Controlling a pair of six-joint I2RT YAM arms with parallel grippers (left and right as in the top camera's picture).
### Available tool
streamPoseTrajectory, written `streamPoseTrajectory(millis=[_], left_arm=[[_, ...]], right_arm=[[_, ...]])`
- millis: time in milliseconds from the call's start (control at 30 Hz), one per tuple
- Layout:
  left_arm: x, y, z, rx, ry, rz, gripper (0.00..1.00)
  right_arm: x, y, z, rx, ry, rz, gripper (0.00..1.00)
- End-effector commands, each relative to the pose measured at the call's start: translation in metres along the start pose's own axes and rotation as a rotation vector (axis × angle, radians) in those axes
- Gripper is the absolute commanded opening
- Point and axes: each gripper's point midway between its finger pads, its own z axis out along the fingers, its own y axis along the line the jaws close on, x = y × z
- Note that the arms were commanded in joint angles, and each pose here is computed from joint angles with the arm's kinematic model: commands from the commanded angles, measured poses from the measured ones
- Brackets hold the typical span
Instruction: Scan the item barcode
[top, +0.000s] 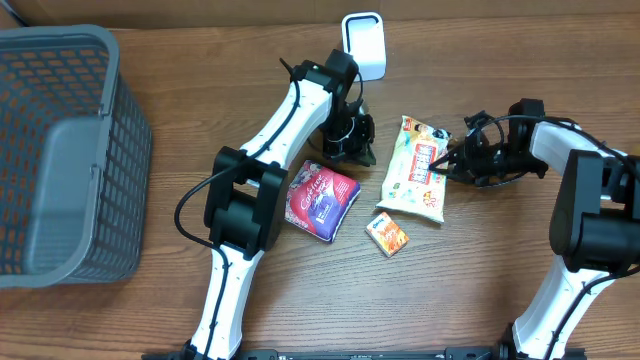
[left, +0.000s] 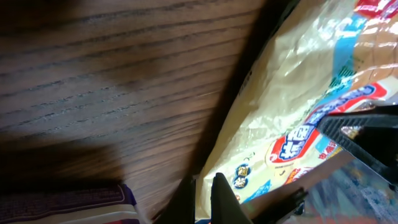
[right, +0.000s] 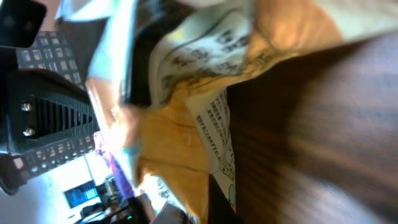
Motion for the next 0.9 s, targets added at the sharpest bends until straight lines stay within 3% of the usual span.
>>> streamPoseTrajectory(millis=[0, 200, 333, 467, 733, 867], left_arm=[[-0.003, -0.001, 0.003, -0.015, -0.007, -0.004, 0.04], [-0.005, 0.001, 0.003, -0.027, -0.02, -0.001, 0.04], [-0.008, 0.002, 0.003, -0.035, -0.033, 0.004, 0.04], [-0.009, 0.001, 0.003, -0.035, -0.035, 0.006, 0.04], [-0.007, 0.002, 0.003, -0.039, -0.029, 0.002, 0.04], [-0.007, 0.001, 0.004, -0.041, -0.031, 0.007, 0.04]], right_arm=[[-0.015, 0.009, -0.028, 0.114, -0.039, -0.002, 0.04], [-0.025, -0.002, -0.099, 0.686, -0.155, 0.132, 0.04], [-0.012, -0.004, -0.147, 1.084, -0.278, 0.267, 0.04], [0.005, 0.0, -0.177, 1.414, -0.346, 0.284, 0.04], [0.025, 0.001, -0.192, 1.582, -0.311, 0.292, 0.04], [0.028, -0.005, -0.191, 1.558, -0.318, 0.349, 0.04]])
